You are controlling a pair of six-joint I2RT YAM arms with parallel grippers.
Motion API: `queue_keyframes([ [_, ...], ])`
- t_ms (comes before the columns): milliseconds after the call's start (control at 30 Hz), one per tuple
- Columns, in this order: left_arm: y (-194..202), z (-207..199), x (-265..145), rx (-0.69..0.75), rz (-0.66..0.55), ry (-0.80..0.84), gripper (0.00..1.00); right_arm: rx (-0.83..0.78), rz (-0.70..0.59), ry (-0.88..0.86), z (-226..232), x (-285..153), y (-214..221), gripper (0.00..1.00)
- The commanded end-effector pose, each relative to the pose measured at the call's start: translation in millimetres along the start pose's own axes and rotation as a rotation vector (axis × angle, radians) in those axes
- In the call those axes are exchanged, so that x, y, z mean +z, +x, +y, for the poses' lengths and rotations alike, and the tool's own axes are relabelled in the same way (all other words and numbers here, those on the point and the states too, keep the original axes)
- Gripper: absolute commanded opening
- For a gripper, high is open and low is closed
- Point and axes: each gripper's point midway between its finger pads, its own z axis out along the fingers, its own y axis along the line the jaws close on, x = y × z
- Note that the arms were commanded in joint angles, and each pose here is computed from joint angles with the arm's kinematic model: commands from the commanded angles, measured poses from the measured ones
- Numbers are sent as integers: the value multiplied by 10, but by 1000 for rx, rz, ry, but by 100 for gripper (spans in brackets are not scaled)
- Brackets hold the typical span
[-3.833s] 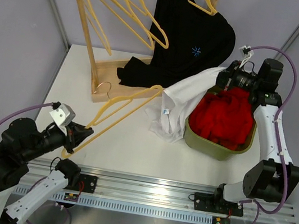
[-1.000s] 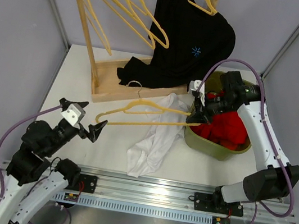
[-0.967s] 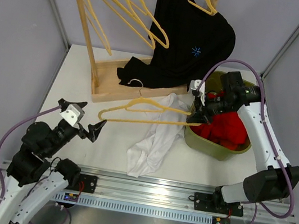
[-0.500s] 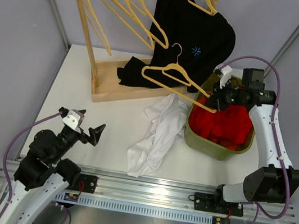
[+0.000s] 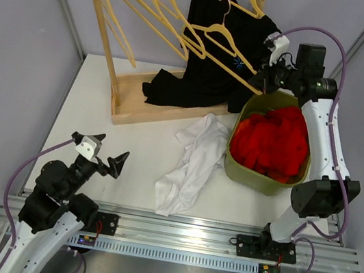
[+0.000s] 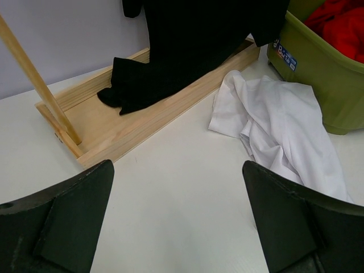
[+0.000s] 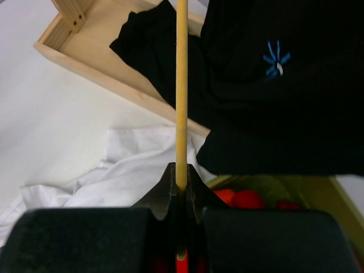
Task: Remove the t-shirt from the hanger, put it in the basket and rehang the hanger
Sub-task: Hang the hanger back to the clothesline with the right arm
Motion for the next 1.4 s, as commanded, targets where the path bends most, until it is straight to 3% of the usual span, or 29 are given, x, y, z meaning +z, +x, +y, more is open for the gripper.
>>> queue_keyframes([
  [0,-104,-56,61,-8,-35,32,99,-127,-116,-4,168,52,-605,0],
  [300,-89,-94,76,-8,-30,53,99,-215,-255,33,219,333,-1340,0],
  [533,-57,-100,108,-8,-12,57,99,-198,-315,40,243,589,-1529,0],
  [1000,2,-129,156,-11,23,74,99,-131,-371,14,277,1074,-1642,0],
  [1367,23,-180,185,-11,32,104,99,-126,-273,-47,469,1458,-1307,1],
])
